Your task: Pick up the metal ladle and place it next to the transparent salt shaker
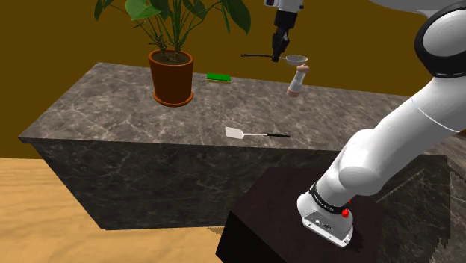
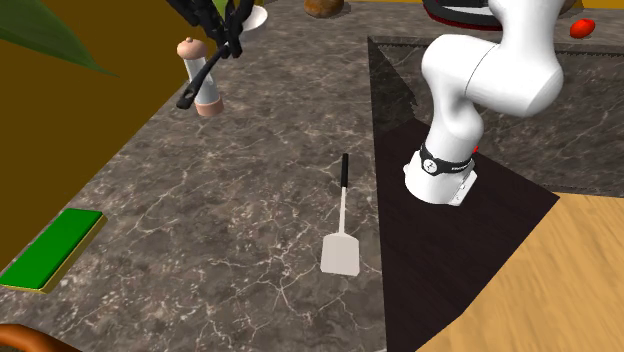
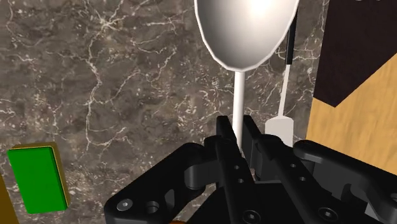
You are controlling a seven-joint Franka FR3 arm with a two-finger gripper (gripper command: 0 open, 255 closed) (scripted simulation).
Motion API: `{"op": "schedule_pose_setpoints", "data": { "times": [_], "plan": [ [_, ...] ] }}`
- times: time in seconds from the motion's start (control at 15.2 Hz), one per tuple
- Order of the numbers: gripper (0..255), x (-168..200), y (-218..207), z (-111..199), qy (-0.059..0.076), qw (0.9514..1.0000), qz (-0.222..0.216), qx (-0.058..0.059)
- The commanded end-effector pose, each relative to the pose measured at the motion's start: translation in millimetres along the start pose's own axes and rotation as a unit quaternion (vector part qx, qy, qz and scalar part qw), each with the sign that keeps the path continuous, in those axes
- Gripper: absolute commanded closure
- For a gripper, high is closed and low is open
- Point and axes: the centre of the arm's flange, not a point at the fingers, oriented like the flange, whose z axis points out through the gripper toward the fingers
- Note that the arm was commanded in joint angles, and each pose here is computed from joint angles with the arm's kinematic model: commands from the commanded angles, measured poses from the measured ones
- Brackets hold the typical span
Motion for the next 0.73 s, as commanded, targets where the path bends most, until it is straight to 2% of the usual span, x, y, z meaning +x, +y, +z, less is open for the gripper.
{"op": "schedule_pose_setpoints", "data": {
  "times": [0.0, 0.66],
  "plan": [
    [255, -25.0, 0.3, -3.7, 0.0, 1.0, -0.001, 0.0],
    [255, -156.1, 14.8, -2.1, 0.0, 1.0, -0.001, 0.0]
  ]
}}
